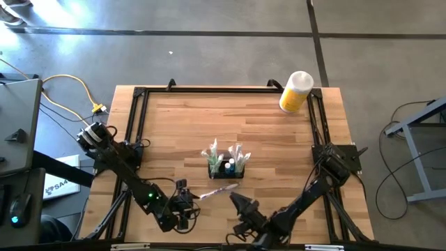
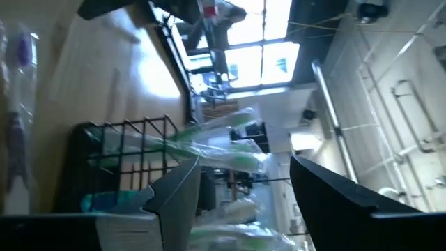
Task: Pick & Place toothbrushing station
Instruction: Put the violet toothbrush into the black wire organizer
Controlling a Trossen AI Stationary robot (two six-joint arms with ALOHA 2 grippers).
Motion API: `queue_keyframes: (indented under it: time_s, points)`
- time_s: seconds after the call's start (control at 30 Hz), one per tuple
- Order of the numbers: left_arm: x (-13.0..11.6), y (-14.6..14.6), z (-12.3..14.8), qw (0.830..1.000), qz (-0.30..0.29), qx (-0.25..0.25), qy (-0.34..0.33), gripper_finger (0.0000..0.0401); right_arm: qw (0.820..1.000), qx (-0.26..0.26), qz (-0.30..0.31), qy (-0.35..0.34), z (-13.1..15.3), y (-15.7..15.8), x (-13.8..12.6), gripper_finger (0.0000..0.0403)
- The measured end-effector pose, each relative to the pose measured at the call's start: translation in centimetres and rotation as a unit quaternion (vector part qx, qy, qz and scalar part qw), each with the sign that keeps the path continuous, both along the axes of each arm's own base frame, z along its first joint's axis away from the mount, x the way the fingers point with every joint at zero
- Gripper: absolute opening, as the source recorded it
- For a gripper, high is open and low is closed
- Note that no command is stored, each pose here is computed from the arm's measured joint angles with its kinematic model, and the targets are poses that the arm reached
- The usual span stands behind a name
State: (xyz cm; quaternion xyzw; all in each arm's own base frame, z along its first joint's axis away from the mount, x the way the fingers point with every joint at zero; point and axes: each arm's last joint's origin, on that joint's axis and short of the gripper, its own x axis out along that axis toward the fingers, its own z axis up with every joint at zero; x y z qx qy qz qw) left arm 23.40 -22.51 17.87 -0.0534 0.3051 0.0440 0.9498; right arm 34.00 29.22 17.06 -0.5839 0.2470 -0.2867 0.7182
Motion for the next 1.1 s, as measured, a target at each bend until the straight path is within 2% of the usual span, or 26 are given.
queue_keyframes:
  time_s: [0.1,0.3,0.4,0.6,0.83,1.1]
  points:
    - [0.7,0.8,-0.5,1.0,0.01,0.007,0.017,0.0193,1.0,-0.007,0.003,-0.007,-0.2,0.6,-1.0,0.0217]
    - [2.2,3.0,-1.7,0.997,0.043,0.027,0.059,0.0193,0.999,0.014,0.022,-0.027,-0.6,1.4,-2.7,0.0217]
    - [3.0,3.7,-2.4,0.996,0.05,0.021,0.072,0.0193,0.999,0.024,0.028,-0.036,-0.8,1.6,-3.2,0.0217]
    - [3.4,3.8,-3.6,0.994,0.03,0.01,0.105,0.0193,0.998,0.039,0.028,-0.05,-0.9,1.4,-3.4,0.0217]
    - [3.5,3.6,-3.9,0.994,0.031,0.002,0.106,0.0193,0.997,0.057,0.034,-0.049,-1.0,1.5,-3.4,0.0217]
    - [3.6,4.2,-4.0,0.993,0.033,0.02,0.114,0.0193,0.996,0.07,0.045,-0.036,-1.1,1.6,-3.4,0.0217]
